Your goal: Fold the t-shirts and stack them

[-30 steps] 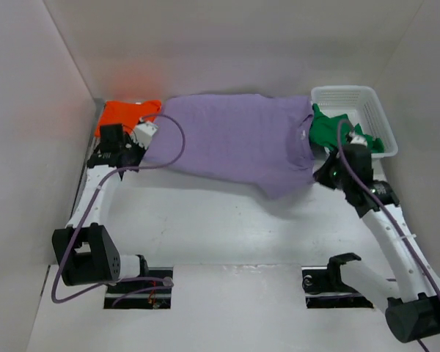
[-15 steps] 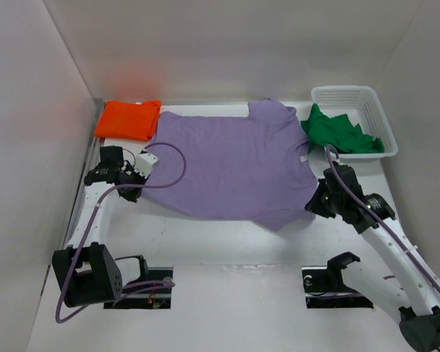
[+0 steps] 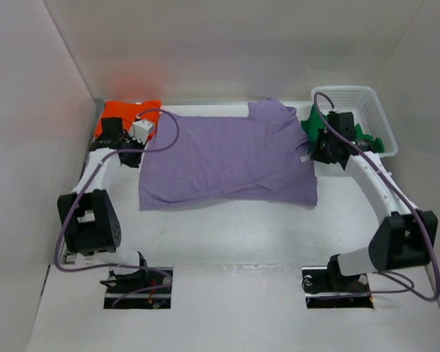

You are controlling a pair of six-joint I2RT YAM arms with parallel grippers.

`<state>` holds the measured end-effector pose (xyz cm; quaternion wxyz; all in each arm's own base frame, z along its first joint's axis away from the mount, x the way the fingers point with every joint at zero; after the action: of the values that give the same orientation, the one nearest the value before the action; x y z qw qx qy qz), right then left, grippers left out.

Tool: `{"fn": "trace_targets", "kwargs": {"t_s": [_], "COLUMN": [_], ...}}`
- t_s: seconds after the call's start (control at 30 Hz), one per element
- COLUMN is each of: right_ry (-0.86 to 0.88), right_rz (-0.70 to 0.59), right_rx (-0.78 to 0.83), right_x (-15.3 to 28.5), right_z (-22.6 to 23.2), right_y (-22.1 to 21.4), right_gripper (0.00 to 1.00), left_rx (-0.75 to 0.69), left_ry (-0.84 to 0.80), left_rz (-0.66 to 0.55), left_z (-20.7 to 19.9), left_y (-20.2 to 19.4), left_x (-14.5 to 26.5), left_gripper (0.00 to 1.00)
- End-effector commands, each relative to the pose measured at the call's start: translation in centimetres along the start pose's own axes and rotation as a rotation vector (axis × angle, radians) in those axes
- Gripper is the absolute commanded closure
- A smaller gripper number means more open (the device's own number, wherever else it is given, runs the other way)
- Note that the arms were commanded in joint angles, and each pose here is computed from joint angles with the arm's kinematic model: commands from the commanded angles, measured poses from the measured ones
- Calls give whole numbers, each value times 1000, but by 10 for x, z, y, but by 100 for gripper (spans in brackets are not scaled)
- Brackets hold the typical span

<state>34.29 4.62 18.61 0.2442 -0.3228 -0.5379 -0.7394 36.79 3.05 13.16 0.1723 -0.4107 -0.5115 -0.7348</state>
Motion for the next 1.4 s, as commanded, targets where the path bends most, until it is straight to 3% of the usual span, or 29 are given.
{"fn": "trace_targets", "kwargs": {"t_s": [0.0, 0.07, 0.2, 0.3, 0.5, 0.77, 0.93, 1.1, 1.27, 1.37], "right_ry": [46, 41, 44, 54, 67, 71, 74, 79, 82, 82], "right_rz": [-111, -84, -59, -46, -43, -60, -66, -82, -86, -83], "right_rx": [77, 88, 100, 106, 99, 90, 84, 78, 70, 71], "right_x": [-16, -26, -29, -29, -28, -21, -18, -12, -10, -10], "right_z": [13, 16, 21, 28, 34, 33, 31, 31, 31, 31], "right_y": [48, 51, 47, 40, 35, 33, 31, 35, 34, 32], "right_gripper": [100, 100, 100, 100, 100, 100, 100, 100, 100, 100], "left_rx": [59, 48, -221, -437, -758, -822, -821, -788, -698, -647], "left_ry": [62, 12, -251, -279, -350, -427, -344, -278, -221, -169], "left_rz": [-96, -54, 25, 96, 319, 473, 509, 547, 517, 455], "left_z": [28, 19, -43, -56, -83, -113, -114, -110, -105, -97], "left_y": [38, 30, -7, -41, -103, -134, -146, -153, -146, -130], "left_x": [-7, -11, 8, 17, 21, 21, 4, -11, -23, -23], "left_gripper": [93, 92, 79, 61, 50, 45, 43, 51, 88, 98]}}
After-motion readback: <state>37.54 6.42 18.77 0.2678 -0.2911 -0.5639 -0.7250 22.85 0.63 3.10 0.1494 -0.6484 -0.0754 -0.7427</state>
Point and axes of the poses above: each gripper's point midway between its finger pads, its own x axis back along the fingers, its own z axis along the line the jaws close on, y = z × x, the point moved 2 cm from there along x, back along the fingers
